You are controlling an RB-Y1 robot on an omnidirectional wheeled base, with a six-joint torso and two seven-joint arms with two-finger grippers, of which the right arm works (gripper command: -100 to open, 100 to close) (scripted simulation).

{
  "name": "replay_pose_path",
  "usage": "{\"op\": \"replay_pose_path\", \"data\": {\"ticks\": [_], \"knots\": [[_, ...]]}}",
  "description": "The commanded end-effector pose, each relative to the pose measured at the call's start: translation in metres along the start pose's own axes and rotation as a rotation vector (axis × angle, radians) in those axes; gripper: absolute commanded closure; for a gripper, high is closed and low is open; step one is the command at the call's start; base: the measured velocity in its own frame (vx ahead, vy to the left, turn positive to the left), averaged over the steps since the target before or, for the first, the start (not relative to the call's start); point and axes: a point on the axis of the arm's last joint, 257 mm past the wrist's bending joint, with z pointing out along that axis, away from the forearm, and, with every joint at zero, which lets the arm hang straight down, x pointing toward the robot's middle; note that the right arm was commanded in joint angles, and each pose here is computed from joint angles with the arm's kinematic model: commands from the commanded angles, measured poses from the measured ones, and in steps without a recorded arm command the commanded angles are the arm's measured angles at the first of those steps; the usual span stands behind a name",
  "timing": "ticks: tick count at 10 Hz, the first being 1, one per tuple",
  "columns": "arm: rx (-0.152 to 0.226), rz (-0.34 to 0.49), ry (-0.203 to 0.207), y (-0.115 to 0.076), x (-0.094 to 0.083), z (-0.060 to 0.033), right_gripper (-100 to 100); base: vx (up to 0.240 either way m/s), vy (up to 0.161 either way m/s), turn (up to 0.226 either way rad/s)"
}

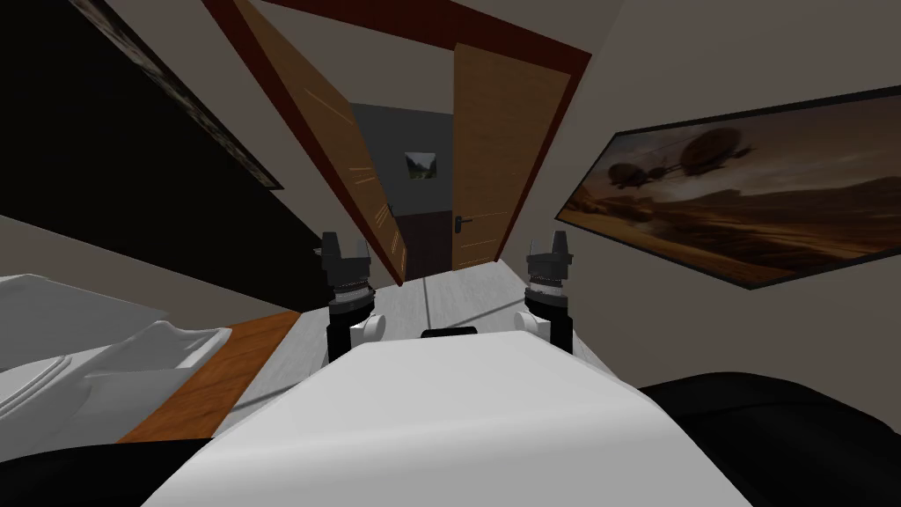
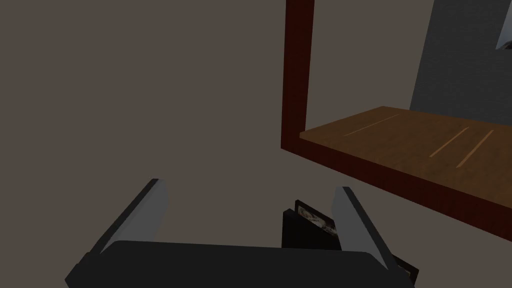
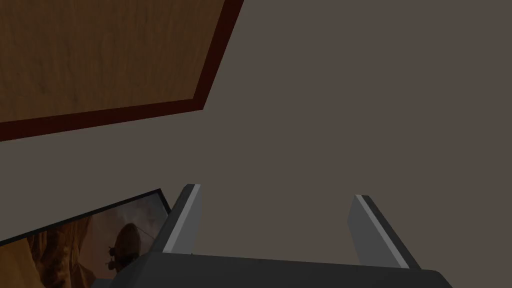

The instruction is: Push the door open

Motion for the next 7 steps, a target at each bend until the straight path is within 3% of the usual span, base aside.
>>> {"op": "replay_pose_path", "data": {"ticks": [1, 7], "knots": [[0.017, 0.011, 0.013, -0.014, 0.005, 0.0000, -100, 0.065, -0.012, 0.009], [0.075, 0.048, 0.057, -0.060, 0.022, -0.0005, -100, 0.100, -0.013, 0.010]]}}
